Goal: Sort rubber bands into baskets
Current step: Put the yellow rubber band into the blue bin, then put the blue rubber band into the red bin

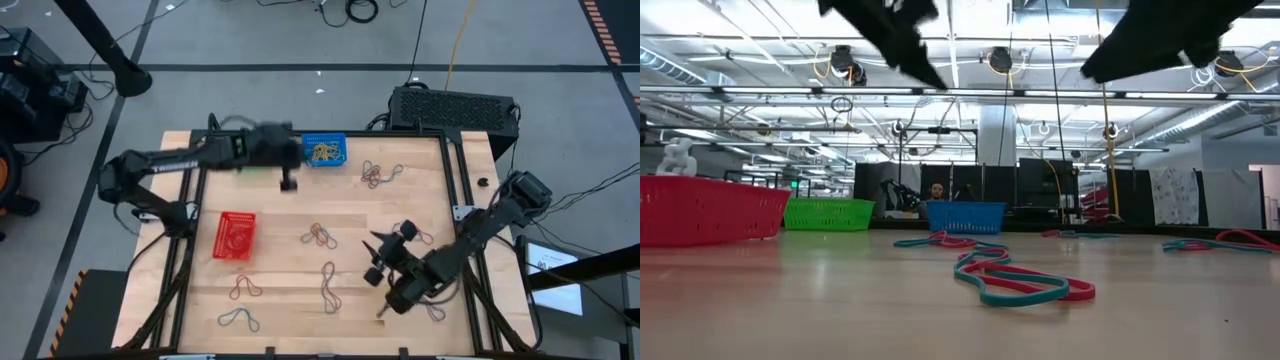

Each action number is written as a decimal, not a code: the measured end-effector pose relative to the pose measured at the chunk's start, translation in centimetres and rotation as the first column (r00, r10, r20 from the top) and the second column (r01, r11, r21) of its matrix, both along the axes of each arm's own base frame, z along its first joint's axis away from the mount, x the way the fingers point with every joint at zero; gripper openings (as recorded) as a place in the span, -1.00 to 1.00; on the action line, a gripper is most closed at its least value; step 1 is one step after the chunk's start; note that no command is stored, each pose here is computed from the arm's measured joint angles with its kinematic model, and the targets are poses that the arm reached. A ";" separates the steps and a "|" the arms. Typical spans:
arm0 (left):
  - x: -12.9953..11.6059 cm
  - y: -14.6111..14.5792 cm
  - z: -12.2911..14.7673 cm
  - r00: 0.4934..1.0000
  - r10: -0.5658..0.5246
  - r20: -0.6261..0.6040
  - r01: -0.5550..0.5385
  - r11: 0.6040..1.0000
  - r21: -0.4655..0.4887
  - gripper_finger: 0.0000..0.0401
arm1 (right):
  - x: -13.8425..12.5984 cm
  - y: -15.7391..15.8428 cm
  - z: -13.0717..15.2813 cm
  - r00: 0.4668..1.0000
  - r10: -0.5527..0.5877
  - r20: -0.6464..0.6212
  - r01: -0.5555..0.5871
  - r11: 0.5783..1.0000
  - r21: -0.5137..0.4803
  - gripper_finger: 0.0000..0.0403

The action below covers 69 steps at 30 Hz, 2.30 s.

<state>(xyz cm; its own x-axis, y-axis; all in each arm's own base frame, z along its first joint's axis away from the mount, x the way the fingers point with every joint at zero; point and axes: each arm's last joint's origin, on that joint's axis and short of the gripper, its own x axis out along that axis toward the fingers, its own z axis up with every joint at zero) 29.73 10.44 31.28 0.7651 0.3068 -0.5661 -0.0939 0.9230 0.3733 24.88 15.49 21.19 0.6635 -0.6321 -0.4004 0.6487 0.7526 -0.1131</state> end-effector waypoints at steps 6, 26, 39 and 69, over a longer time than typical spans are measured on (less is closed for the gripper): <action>0.7 7.8 -3.4 0.996 0.043 0.072 -0.031 0.987 -0.157 -0.99 | 2.4 -3.2 -0.8 0.994 -0.083 -0.071 0.088 0.994 0.065 -0.52; 5.3 13.4 -9.2 0.992 0.107 -0.070 -0.121 0.964 -0.237 -0.99 | 3.7 -6.8 -1.2 0.968 -0.084 -0.237 0.106 0.991 0.081 -1.00; 5.7 11.6 -7.3 0.993 0.089 -0.077 -0.104 0.971 -0.214 -0.51 | 3.7 -6.4 -1.2 0.970 -0.066 -0.233 0.091 0.991 0.099 -1.00; -5.4 -9.6 -1.9 0.981 -0.193 -0.036 0.159 0.888 -0.431 -0.40 | 3.5 -5.1 -1.2 0.970 0.010 -0.244 0.021 0.992 0.124 -0.99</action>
<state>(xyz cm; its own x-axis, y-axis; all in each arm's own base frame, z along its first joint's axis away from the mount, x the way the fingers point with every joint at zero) 24.33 0.88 29.38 0.7340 -0.1111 -0.6700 0.0978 0.9935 -0.0577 28.35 10.35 20.02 0.5328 -0.5699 -0.6256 0.6169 0.7676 -0.1739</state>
